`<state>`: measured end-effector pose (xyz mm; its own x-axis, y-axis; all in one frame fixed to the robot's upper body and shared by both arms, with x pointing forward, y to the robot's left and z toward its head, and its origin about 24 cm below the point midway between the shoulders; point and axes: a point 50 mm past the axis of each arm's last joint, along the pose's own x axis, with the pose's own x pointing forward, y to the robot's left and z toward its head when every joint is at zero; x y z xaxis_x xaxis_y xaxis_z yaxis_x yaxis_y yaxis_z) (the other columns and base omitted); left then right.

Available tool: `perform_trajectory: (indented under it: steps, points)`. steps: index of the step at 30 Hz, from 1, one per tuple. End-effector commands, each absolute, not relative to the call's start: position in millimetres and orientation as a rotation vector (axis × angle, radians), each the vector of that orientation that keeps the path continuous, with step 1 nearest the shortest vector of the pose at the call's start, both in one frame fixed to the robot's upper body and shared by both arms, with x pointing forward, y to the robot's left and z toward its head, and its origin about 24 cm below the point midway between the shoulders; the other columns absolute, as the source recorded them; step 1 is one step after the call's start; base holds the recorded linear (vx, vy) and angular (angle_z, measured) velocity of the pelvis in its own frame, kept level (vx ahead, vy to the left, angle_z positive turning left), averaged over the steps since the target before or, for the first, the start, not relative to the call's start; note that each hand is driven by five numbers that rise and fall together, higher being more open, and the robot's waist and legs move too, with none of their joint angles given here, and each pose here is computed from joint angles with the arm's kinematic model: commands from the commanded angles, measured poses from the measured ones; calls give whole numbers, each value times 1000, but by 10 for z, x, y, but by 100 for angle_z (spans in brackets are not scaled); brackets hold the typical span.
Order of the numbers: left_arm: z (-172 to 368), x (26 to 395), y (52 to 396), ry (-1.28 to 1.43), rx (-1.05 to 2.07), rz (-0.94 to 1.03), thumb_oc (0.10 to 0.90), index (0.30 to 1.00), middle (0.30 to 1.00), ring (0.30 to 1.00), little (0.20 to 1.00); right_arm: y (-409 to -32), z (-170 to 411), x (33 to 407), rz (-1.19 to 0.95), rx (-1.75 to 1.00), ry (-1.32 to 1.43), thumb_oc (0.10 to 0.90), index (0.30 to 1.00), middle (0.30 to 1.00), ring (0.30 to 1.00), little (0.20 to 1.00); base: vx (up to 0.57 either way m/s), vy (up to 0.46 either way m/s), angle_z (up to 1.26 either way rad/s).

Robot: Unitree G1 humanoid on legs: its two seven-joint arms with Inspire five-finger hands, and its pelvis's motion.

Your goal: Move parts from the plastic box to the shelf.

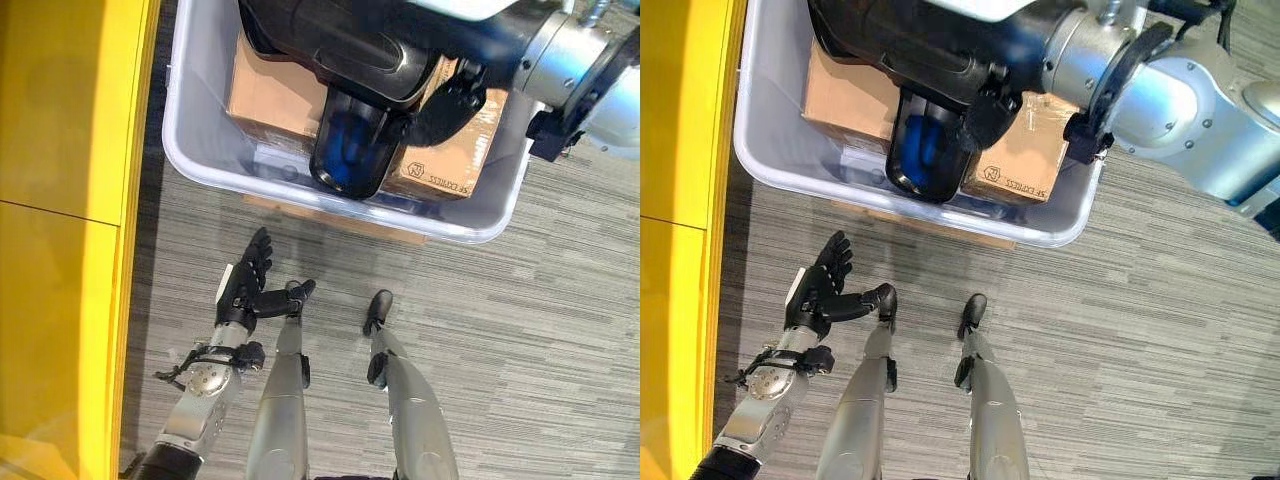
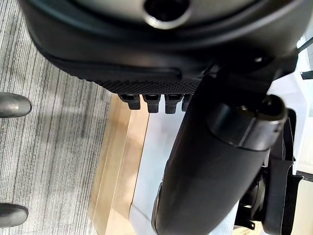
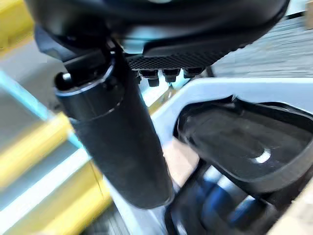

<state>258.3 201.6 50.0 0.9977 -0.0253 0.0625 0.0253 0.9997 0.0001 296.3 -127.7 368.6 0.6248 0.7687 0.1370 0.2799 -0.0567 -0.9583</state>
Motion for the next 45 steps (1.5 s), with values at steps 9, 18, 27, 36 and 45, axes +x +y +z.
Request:
perform_trajectory:
  steps: [9,18,27,36,45]
  points:
    - [719,2338,2464,-113,198,-21,900,1000,1000,1000,1000,-1267,3788,2907,365,-2054,-998,900,1000,1000,1000,1000,25,-16,3]
    - [742,2325,2560,-106,208,14,900,1000,1000,1000,1000,-1426,3888,3048,195,-2207,-936,900,1000,1000,1000,1000,18,-12,5]
    - [766,2314,2610,-111,212,37,900,1000,1000,1000,1000,-1498,4036,3060,59,-2281,-942,900,1000,1000,1000,1000,1,-1,1]
    - [771,2280,2669,-110,216,58,900,1000,1000,1000,1000,-1736,4108,3098,-69,-2334,-870,900,1000,1000,1000,1000,-1,3,2]
    - [805,2280,2694,-126,215,71,900,1000,1000,1000,1000,-1893,4197,3147,-180,-2347,-820,900,1000,1000,1000,1000,-13,4,-1]
